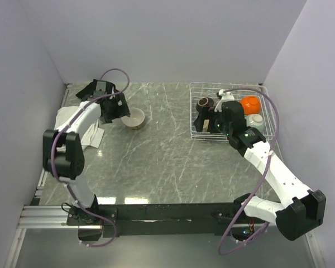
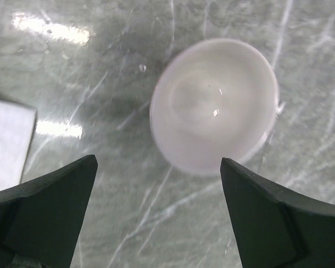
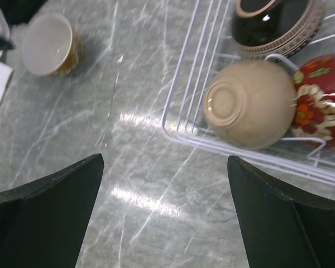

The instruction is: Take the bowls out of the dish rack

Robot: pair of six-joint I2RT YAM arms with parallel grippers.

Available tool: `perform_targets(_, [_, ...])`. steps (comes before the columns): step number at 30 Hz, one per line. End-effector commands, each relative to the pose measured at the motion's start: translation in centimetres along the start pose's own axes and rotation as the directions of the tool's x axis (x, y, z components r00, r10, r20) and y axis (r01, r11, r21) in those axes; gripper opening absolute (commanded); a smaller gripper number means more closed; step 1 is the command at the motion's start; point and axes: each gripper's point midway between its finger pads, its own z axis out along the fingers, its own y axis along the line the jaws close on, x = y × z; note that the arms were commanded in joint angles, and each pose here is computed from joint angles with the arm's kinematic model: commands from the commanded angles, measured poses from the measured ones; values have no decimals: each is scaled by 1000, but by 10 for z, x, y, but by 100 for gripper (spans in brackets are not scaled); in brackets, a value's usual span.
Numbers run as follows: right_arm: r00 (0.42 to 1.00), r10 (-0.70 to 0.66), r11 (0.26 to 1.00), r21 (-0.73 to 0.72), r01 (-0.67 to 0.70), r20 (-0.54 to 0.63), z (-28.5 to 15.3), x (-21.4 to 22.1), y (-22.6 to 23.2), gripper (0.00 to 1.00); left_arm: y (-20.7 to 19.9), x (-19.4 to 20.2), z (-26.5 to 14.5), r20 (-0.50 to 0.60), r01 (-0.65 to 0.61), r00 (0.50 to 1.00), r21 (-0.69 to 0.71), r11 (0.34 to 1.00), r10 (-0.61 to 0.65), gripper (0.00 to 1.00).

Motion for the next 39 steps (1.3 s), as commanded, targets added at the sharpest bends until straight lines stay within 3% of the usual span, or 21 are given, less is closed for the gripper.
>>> perform_targets(1, [997,38,997,59,-42,64,-3,-35,-23,100,-6,-19,-51,153,-60,987,48,997,52,99])
perform_targets(9, [988,125,979,154,-137,88,-1,-54,-75,100,1,17,-96,333,-182,932,88,979,143,99])
perform_targets(17, [976,198,951,223,-214,90,20,-74,-108,100,7,64,-98,369,-275,900,73,959,231,99])
perform_targets(25, [947,308,929,184,-321,93,66,-92,-116,100,-9,60,-104,415,-319,872,84,944,258,99])
perform_targets(39, [894,447,891,105,-442,-31,160,-67,-123,100,-5,59,-97,423,-333,862,56,941,280,99])
